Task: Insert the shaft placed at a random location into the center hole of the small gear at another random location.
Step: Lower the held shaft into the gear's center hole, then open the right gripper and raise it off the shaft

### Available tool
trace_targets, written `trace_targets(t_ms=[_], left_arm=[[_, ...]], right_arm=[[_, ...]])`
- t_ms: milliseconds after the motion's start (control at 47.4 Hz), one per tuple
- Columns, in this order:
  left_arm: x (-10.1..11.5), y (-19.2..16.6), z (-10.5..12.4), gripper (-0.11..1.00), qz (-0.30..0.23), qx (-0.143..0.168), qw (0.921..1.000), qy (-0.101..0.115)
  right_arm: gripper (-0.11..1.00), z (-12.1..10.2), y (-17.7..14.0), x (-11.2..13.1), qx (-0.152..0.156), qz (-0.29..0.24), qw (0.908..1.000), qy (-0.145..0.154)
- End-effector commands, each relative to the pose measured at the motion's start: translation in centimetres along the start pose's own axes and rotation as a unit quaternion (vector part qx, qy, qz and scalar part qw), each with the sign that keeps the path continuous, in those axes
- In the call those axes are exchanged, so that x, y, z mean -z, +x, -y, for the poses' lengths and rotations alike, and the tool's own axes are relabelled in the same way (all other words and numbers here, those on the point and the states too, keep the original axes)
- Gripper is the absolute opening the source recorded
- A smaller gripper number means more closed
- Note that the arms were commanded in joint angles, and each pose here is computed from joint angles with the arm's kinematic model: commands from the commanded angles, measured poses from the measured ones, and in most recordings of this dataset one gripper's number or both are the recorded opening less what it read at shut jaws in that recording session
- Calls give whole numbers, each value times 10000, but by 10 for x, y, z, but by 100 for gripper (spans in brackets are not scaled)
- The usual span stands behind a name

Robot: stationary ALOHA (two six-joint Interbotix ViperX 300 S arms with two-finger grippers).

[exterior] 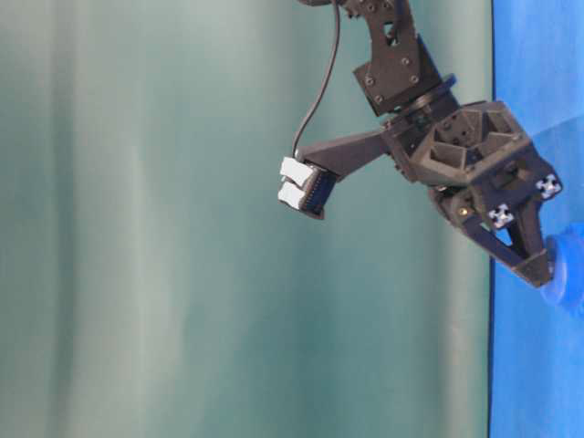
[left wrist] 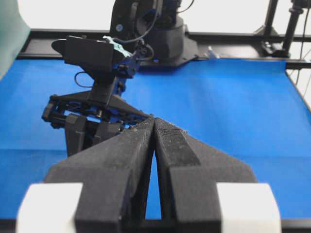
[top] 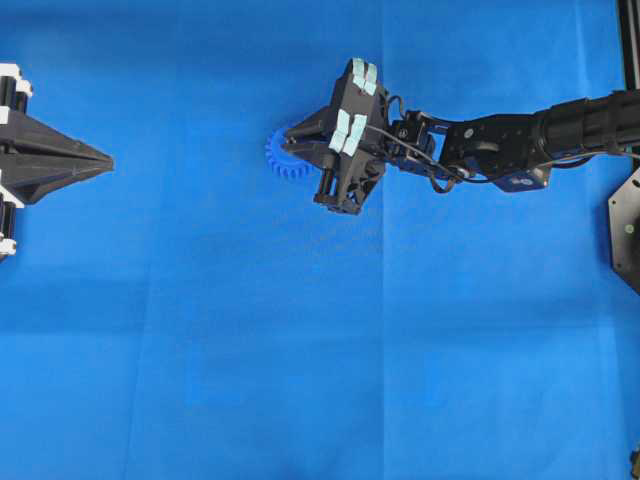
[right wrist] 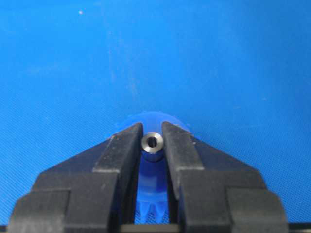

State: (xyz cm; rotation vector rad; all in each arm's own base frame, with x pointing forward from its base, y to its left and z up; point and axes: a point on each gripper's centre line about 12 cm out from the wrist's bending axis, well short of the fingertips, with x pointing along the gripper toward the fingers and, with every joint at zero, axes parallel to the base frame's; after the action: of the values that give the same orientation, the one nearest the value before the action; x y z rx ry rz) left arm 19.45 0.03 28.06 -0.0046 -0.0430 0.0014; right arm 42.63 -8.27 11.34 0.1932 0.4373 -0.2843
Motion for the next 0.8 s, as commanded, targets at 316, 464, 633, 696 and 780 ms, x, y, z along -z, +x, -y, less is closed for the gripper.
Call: trace_targets(t_ms=[316,464,633,696,780], left_arm=[[-3,1,0,0,46,2,10000,7],[-4,1,0,0,54,-5,10000,8],[-3,1,0,0,46,2,10000,7],[-3,1,0,0,46,4,10000,15],[-3,1,0,0,46,2,10000,7]], right_arm=[[3,-3,0,-11,-43,157,9999,-3],[3,-4,0,-9,-57,140,9999,-25],[25,-4,1,-11,-56,163,9998,-19],[41,-5,0,-12,-64,170,9998,-14],[66,-6,-1,-15,-72,192,9998,-11]])
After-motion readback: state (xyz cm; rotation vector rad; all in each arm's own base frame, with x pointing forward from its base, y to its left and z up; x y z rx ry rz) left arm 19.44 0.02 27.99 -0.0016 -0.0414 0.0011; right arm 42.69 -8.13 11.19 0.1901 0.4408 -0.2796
